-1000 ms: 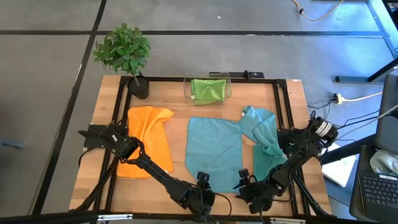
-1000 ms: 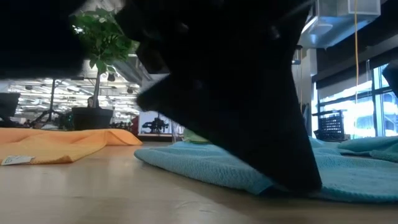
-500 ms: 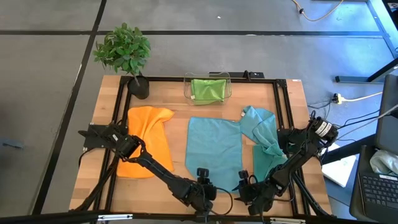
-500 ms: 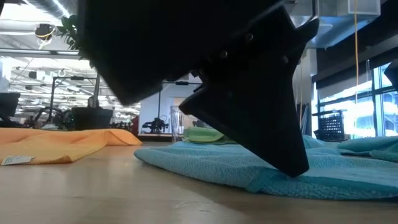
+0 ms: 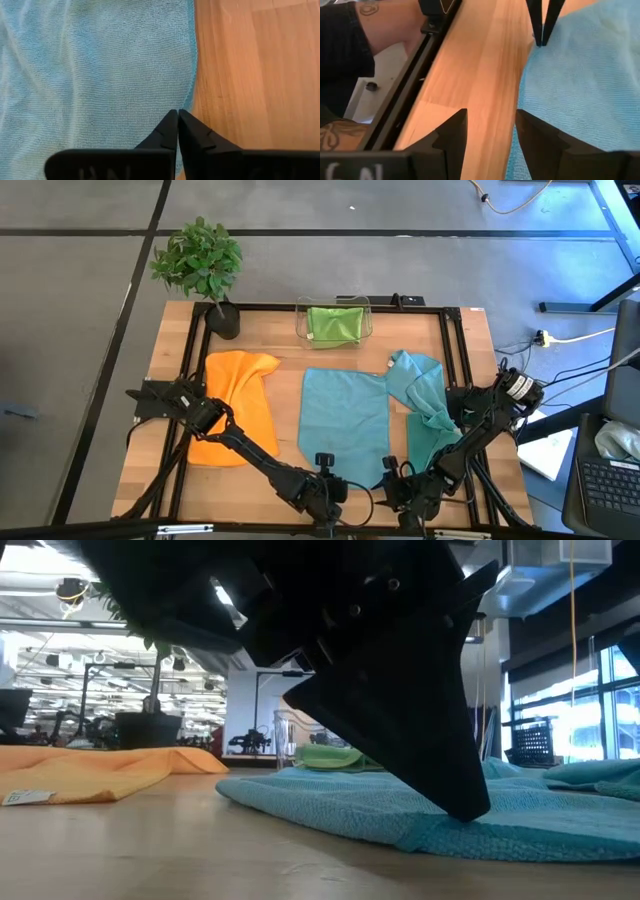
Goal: Fold microfiber towels
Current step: Fold the top left blue microfiber towel
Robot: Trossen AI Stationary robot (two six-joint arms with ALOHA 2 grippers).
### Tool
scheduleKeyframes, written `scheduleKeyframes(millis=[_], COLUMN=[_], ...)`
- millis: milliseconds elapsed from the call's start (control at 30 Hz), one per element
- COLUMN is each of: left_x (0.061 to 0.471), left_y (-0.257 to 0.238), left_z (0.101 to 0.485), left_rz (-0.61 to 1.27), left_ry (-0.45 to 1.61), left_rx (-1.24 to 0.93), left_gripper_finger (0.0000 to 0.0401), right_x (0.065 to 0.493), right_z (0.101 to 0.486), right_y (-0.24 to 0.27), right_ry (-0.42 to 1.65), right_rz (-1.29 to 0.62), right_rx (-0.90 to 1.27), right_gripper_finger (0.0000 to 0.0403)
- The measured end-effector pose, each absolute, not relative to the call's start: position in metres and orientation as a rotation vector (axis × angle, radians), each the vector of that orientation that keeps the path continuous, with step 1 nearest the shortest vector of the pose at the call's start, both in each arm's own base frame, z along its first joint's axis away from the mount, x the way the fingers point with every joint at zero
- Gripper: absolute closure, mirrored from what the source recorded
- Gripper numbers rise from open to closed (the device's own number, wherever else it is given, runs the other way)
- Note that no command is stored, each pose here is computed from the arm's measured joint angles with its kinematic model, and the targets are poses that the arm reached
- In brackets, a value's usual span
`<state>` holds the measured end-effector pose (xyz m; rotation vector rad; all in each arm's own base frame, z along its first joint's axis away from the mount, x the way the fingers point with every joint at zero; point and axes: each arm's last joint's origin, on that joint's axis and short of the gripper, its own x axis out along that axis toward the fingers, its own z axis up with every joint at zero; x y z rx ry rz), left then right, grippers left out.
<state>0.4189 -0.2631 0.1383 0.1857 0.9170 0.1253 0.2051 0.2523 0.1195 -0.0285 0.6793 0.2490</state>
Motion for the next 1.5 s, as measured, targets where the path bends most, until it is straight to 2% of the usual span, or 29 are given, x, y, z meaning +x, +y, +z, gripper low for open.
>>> scheduleKeyframes(millis=[133, 400, 867, 1500], left_x=[0.419, 0.418, 0.417, 0.408], left_y=[-0.263, -0.265, -0.267, -0.269], left_z=[0.138, 0.137, 0.137, 0.138], left_rz=[0.125, 0.045, 0.012, 0.033], left_ry=[0.918, 0.964, 0.984, 1.032], left_rx=[0.185, 0.143, 0.130, 0.156], left_gripper_finger=[0.0399, 0.0379, 0.0333, 0.0332], right_x=[0.208, 0.212, 0.215, 0.215], right_z=[0.121, 0.121, 0.089, 0.089], right_y=[0.252, 0.249, 0.252, 0.251], right_ry=[0.659, 0.654, 0.700, 0.691], right_rz=[0.261, 0.250, 0.223, 0.223], right_rx=[-0.045, -0.047, -0.071, -0.093], right_gripper_finger=[0.0233, 0.0233, 0.0233, 0.0233])
